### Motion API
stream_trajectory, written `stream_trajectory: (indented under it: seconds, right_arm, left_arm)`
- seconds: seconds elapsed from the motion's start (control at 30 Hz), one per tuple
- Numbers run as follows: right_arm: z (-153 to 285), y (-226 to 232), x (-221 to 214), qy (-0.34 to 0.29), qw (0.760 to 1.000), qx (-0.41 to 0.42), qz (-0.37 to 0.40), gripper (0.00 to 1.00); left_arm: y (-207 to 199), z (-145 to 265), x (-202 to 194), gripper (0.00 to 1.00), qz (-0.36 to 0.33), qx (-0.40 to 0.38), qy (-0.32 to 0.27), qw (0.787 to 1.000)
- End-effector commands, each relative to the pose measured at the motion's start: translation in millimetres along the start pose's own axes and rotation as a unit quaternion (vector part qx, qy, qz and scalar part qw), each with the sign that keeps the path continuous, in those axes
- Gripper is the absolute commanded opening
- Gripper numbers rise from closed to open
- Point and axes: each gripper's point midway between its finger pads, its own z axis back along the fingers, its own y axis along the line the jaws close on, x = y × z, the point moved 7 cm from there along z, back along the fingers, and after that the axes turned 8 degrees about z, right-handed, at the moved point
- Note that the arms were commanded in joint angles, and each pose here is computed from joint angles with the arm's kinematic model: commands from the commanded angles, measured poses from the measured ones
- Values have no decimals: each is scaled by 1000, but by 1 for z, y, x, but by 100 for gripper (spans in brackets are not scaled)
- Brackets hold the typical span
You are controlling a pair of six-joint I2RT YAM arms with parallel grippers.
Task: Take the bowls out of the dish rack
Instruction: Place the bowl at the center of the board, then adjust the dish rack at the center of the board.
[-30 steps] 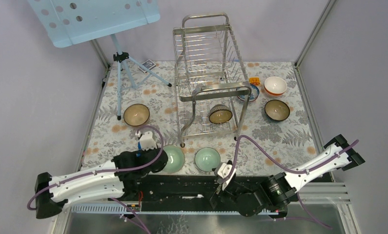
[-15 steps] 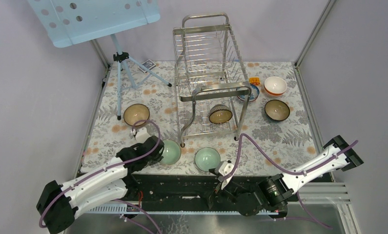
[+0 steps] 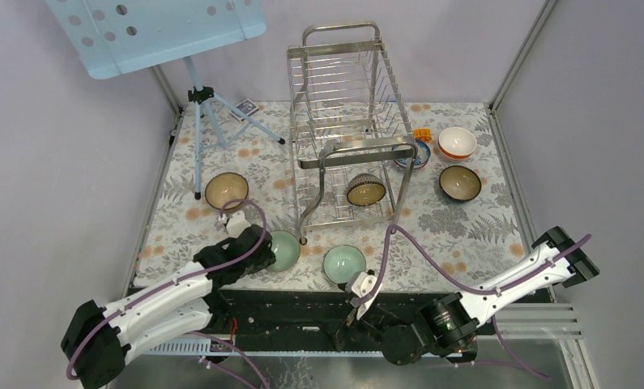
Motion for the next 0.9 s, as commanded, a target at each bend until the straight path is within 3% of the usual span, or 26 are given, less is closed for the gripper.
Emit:
stream_trajectory:
  seconds: [0.0, 0.2, 0.33, 0.47, 0.63, 0.87]
  right_arm:
    - [-2, 4, 22, -23, 999, -11, -24, 100]
    - [-1, 9, 42, -38, 999, 5, -30, 100]
    - [2, 10, 74, -49, 999, -4, 11, 100]
    - [6, -4, 110, -50, 996, -54, 58, 100]
    - [-3, -54, 157, -46, 994, -95, 27, 96]
    - [19, -96, 236, -117, 980, -152, 43, 95]
  left_arm:
    - [-5, 2, 1, 49, 16, -22, -2, 1000]
    - [-10, 13, 6, 81, 21, -32, 0, 999]
    - [-26, 37, 21, 98, 22, -65, -9, 998]
    - [-39, 62, 39, 99, 10, -95, -31, 995]
    - [-56, 84, 61, 99, -22, -114, -67, 991]
    - [-92, 119, 96, 99, -70, -181, -135, 972]
